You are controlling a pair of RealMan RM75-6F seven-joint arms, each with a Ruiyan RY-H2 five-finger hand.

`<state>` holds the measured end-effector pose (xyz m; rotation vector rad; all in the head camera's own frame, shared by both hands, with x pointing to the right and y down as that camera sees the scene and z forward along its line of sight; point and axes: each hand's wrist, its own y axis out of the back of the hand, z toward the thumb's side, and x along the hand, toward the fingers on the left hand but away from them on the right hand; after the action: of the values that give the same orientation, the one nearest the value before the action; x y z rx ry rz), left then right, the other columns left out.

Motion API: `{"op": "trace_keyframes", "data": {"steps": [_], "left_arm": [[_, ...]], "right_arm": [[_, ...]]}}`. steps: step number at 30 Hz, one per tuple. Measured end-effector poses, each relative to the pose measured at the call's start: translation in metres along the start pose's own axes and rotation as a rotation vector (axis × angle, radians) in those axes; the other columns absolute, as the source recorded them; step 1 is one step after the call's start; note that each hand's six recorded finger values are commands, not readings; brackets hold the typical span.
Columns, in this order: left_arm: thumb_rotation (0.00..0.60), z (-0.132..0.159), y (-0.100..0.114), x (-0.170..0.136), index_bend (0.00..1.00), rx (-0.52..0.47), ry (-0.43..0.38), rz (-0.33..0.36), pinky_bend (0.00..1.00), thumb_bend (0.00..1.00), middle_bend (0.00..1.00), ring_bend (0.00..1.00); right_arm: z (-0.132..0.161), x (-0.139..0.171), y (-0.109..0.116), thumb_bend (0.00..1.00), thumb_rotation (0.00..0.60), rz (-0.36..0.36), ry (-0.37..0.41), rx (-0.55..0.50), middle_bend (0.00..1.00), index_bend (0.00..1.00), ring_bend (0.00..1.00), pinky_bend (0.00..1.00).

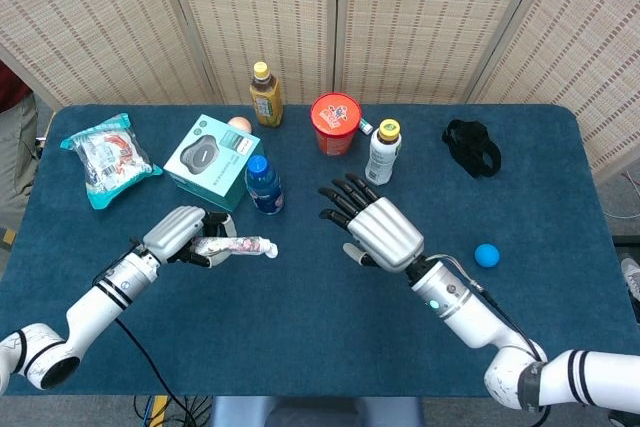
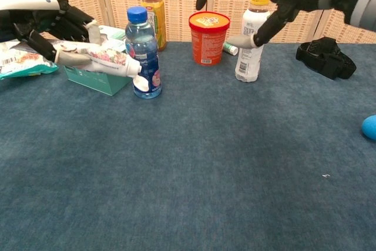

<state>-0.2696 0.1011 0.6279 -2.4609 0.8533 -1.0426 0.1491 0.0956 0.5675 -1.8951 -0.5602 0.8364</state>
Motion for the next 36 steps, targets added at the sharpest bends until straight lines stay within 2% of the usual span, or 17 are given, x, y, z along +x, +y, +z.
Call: {"op": "trace_keyframes", "data": {"steps": [15,18,24,31,36], "left_arm": [[0.600,-0.044,-0.045,0.004,0.62,-0.001,0.032,-0.037,0.41,0.47,0.62,0.43],[0.600,-0.051,-0.049,0.005,0.59,-0.026,0.039,-0.033,0.38,0.47,0.57,0.38],[0.600,-0.065,-0.057,0.007,0.46,-0.058,0.060,-0.027,0.29,0.47,0.37,0.23],[0.600,-0.081,-0.062,0.007,0.36,-0.016,0.083,-0.028,0.24,0.47,0.26,0.15],[0.600,-0.083,-0.060,0.004,0.20,0.050,0.074,-0.022,0.20,0.45,0.17,0.09]], "right_arm": [[-0.039,0.042,0.013,0.26,0.600,0.000,-0.109,0.048,0.12,0.30,0.00,0.03],[-0.044,0.048,0.015,0.26,0.600,0.000,-0.123,0.054,0.12,0.30,0.00,0.03],[-0.052,0.057,0.019,0.26,0.600,-0.003,-0.150,0.063,0.12,0.30,0.00,0.02],[-0.059,0.065,0.021,0.26,0.600,0.000,-0.176,0.072,0.12,0.30,0.00,0.01],[-0.062,0.067,0.022,0.26,0.600,-0.006,-0.187,0.068,0.12,0.30,0.00,0.01]]}}
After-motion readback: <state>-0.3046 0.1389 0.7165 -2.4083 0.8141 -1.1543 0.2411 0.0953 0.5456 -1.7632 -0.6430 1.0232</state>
